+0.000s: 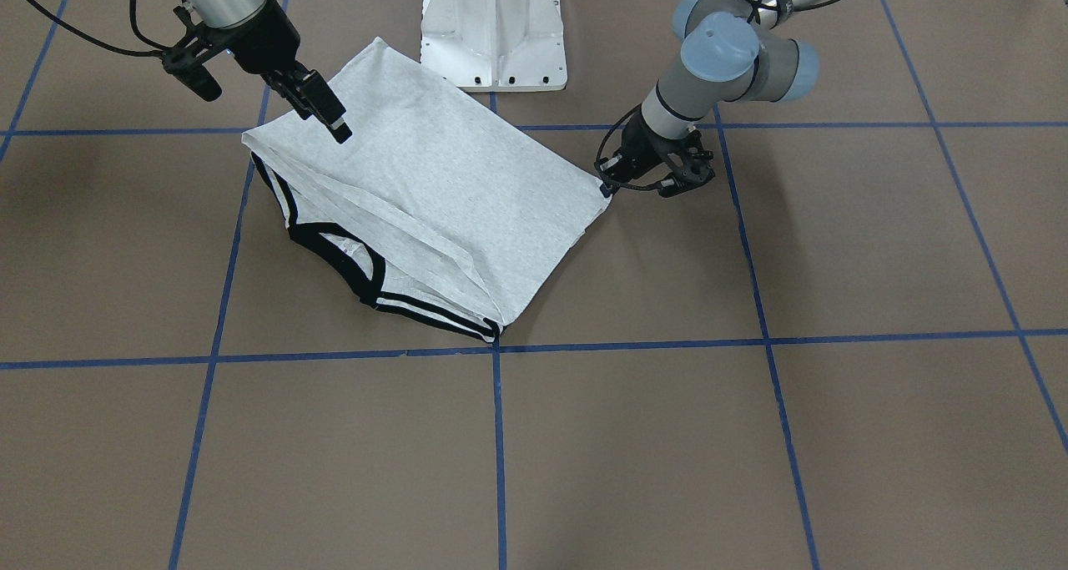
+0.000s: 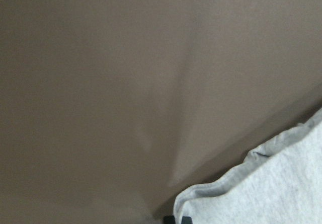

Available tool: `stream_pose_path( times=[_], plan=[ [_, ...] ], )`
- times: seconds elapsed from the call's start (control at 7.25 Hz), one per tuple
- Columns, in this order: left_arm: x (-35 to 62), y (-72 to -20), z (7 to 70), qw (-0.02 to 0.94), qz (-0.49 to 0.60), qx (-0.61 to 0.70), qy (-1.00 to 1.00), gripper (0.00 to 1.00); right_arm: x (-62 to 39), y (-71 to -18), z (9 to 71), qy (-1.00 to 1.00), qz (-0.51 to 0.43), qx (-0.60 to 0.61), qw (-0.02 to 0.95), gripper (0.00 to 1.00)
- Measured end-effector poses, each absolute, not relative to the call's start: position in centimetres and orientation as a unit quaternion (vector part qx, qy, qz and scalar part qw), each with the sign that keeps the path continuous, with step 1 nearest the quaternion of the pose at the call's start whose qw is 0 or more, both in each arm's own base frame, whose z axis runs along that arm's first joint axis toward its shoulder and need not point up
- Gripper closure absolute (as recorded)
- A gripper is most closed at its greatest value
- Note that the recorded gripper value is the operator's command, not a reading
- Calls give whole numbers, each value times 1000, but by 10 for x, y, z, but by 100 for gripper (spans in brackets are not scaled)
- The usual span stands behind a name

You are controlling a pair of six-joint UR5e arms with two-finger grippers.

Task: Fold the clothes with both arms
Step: 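Drag the shirt farther from the robot with both grippers, straightening it lengthwise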

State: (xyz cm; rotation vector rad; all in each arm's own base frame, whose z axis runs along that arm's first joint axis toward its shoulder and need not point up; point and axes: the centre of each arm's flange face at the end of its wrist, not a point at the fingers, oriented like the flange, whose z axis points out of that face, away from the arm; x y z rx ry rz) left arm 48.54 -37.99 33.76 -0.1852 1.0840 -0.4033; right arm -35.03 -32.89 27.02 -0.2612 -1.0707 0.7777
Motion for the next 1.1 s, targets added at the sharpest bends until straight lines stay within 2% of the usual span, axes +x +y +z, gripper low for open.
stream_pose_path(
  times=[0.28,0.97,1.1],
  plan=[
    [465,-444,325,833,-191,-34,518,100,-351,-330,273,-490,365,-119,783,0],
    [486,-657,308,839,-204,84,497,100,-370,-340,254,-502,363,-112,777,0],
    [493,-681,308,835,-209,101,499,88,-381,-343,245,-508,365,-104,773,0]
  ],
)
